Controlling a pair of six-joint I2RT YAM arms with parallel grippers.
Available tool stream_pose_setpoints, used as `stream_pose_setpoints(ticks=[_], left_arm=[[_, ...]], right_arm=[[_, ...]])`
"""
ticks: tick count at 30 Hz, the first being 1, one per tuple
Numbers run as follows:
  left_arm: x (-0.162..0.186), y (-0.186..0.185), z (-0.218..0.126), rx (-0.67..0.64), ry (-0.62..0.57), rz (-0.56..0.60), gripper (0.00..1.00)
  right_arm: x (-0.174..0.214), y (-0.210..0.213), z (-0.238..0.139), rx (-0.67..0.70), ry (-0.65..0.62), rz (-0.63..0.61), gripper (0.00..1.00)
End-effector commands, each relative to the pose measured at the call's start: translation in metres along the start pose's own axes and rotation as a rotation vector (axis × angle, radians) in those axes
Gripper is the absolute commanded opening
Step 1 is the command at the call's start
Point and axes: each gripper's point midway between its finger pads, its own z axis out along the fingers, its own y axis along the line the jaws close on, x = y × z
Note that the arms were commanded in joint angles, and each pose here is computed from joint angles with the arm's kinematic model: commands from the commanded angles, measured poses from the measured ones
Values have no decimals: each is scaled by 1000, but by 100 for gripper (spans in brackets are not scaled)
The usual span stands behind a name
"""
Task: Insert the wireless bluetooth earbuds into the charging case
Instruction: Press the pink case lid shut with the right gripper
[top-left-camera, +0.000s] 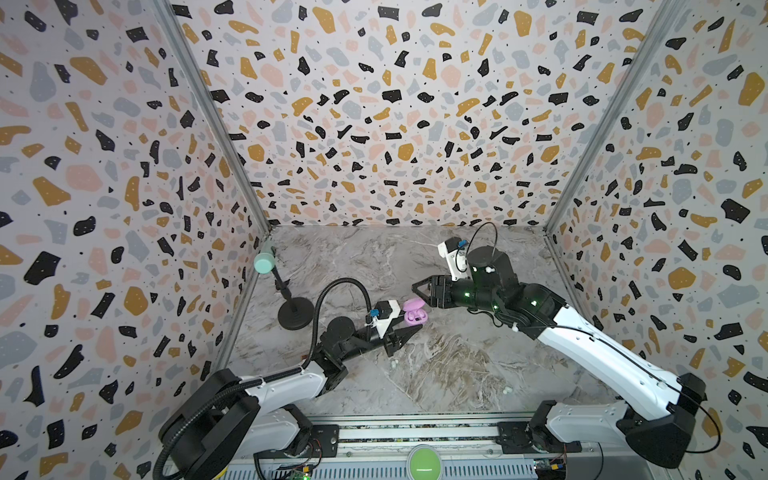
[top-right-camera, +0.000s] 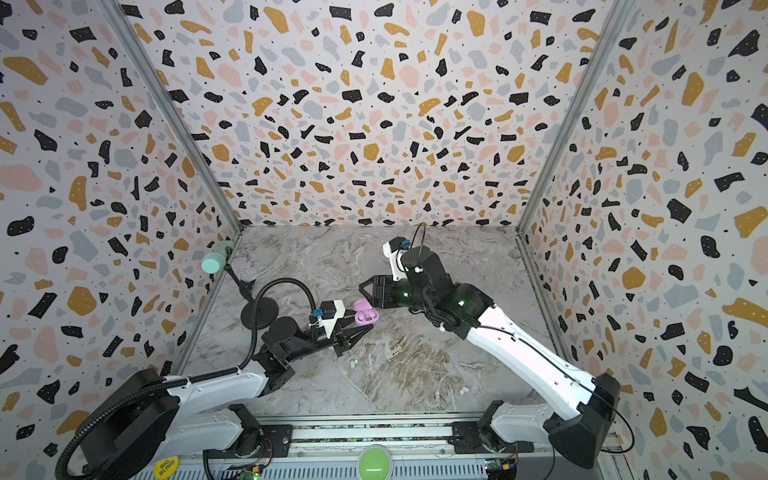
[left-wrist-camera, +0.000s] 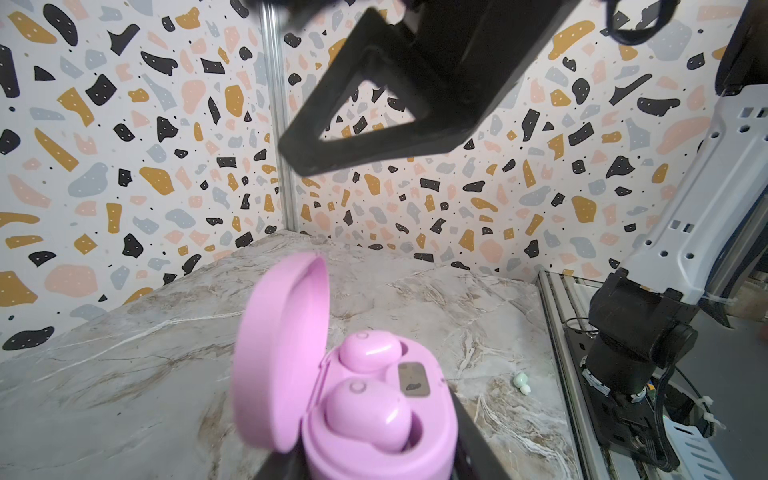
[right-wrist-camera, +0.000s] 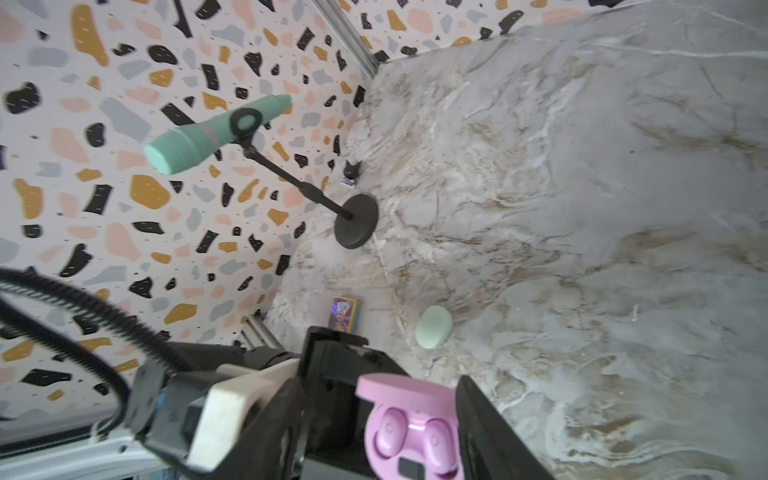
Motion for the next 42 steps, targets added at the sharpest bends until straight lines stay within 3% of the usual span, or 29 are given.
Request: stream_pose_setpoints(ticks=[1,4,11,31,36,42], left_arm=[[-32,-4,0,24,-104,55,10],[-32,-4,0,24,-105,57,10],[-31,-3,0,23,-102,55,10],[-31,-1,0,11,-97,59,10],[-29,-1,1,12,-91,59,10],[-29,-1,1,11,-91,59,10]], right_arm=[[-1,-5,0,27,52,-54,61],[-2,-6,10,26,79,-58,61],[11,-5,15,4,133,-59,48],[63,-13,8,51,257,-29,45],[63,-7,12,67,264,-44,65],[67,-6,23,99,286,-60,73]])
